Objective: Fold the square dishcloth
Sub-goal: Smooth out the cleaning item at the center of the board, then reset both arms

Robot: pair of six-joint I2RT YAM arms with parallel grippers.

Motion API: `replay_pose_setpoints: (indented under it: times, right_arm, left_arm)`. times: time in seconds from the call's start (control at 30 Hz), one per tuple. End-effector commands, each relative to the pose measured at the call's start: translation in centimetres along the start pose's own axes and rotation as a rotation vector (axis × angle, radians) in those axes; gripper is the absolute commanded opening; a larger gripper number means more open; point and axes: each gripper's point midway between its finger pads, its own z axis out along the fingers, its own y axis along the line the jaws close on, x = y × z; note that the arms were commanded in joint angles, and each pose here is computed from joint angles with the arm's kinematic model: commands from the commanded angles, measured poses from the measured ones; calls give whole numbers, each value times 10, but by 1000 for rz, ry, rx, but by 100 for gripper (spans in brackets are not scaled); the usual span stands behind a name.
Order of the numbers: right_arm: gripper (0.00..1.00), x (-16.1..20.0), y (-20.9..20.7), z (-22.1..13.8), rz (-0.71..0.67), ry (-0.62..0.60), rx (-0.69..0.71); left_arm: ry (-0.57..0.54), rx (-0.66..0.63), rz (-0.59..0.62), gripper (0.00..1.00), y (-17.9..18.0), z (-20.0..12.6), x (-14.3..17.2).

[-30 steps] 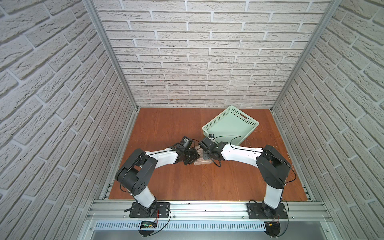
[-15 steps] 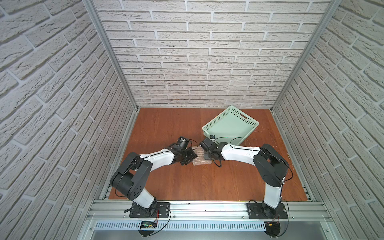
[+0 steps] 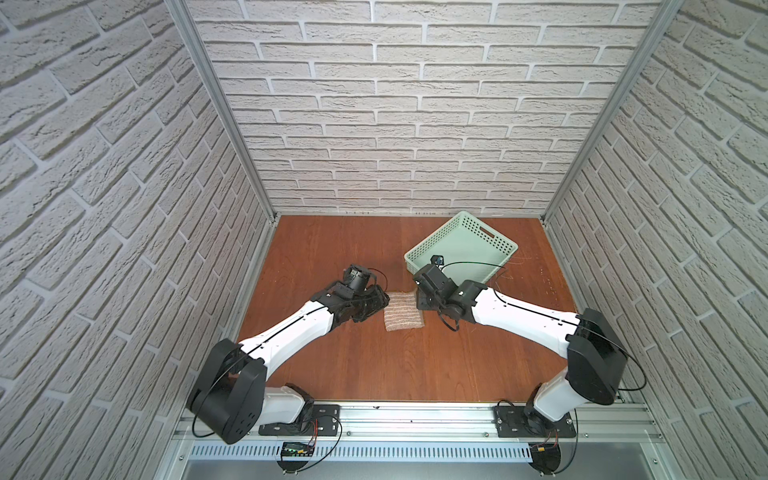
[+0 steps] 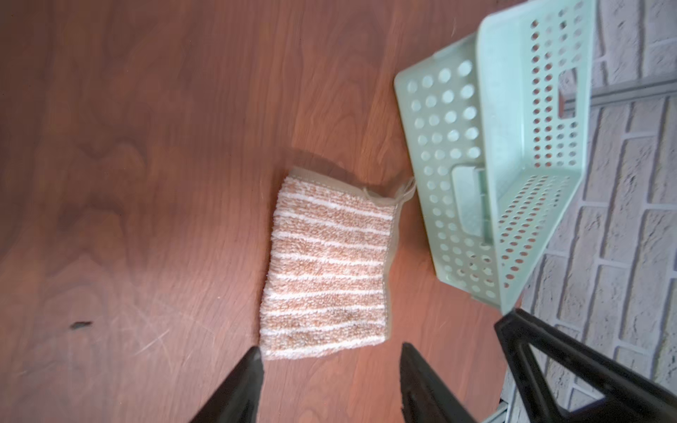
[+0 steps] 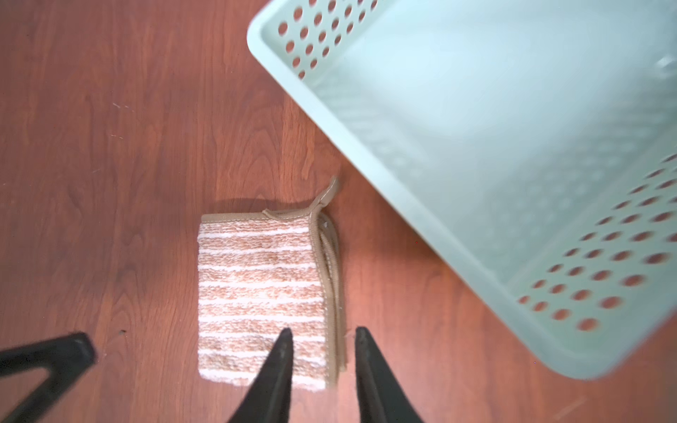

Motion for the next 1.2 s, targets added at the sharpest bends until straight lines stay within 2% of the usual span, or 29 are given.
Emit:
replay_pose_setpoints:
  times: [0.0, 0.1, 0.17, 0.23, 0.5, 0.67, 0.8, 0.9, 1.17]
  right_arm:
    - [43, -8, -30, -20, -32, -67, 96]
    - [54, -19, -56, -38, -19, -127, 174]
    - [67, -25, -75, -53, 0, -172, 222]
    - [99, -30, -94, -69, 21, -229, 267]
    - [99, -50, -175, -144, 102, -454, 483]
    - [99, -51, -208, -166, 77, -576, 603]
    - [99, -49, -221, -166, 40, -624, 655]
    - [99, -51, -229, -159, 9, -607, 673]
    - [99, -62, -250, -126, 7, -535, 647]
  left_arm:
    - [-110, -91, 20, 69, 18, -29, -19]
    - [-196, -120, 13, 83, 30, -50, -30]
    - [-242, -142, -1, 89, 39, -60, -36]
    - [-291, -165, -17, 97, 48, -70, -43]
    - [-490, -336, -5, 98, 85, -109, -68]
    - [-605, -456, 18, 98, 98, -125, -87]
    - [-669, -557, 32, 98, 107, -134, -101]
    - [-698, -615, 47, 98, 111, -138, -112]
    - [-680, -700, 121, 98, 117, -126, -145]
